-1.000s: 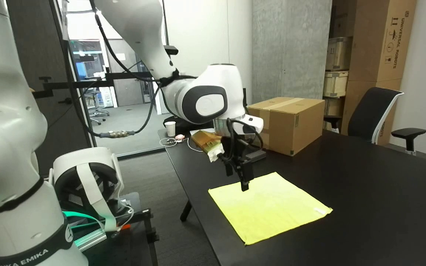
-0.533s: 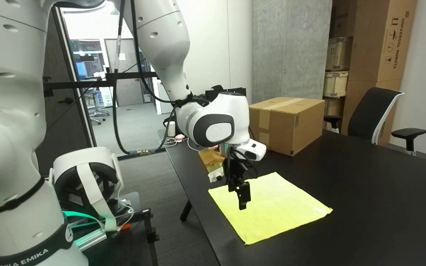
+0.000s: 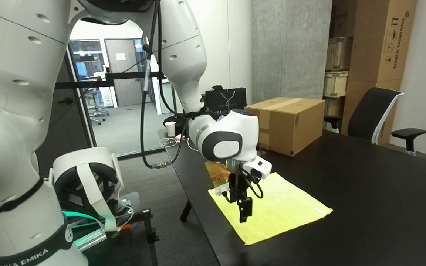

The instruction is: Fold the cloth on the table

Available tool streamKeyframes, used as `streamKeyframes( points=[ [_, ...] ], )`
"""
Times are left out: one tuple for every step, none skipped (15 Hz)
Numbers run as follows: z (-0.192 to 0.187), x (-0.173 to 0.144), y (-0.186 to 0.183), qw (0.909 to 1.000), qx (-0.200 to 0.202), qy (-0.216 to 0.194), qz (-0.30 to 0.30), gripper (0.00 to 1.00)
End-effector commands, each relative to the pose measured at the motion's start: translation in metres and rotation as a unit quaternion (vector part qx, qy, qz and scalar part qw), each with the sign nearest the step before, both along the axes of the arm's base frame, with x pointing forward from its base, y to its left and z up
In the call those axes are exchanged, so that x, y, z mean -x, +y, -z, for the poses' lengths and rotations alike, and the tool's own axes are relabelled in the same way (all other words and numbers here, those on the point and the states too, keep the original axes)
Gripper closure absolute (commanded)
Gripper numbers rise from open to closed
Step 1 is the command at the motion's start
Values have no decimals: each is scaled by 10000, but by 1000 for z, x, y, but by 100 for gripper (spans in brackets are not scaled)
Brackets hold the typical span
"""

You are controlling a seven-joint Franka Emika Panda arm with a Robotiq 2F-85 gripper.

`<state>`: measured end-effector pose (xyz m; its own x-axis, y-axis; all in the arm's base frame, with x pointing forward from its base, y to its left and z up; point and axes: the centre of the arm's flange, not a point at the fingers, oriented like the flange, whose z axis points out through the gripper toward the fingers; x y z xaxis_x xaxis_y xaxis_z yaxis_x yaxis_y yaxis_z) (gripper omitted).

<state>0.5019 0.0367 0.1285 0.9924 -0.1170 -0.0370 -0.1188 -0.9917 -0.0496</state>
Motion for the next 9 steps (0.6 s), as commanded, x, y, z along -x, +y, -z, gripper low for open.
streamKeyframes(
  points=[
    [4,0,3,9954,-132,24,-949,0],
    [4,3,5,9925,-137,5,-1214,0],
    [4,7,7,9889,-130,1,-1481,0],
    [5,9,8,9846,-107,-19,-1744,0],
    [4,11,9,9796,-97,-60,-2004,0],
    [5,13,9,9740,-53,-80,-2265,0],
    [8,13,9,9675,-10,-91,-2528,0],
    [10,13,9,9604,15,-95,-2784,0],
    [13,13,9,9525,18,-92,-3044,0]
  ],
)
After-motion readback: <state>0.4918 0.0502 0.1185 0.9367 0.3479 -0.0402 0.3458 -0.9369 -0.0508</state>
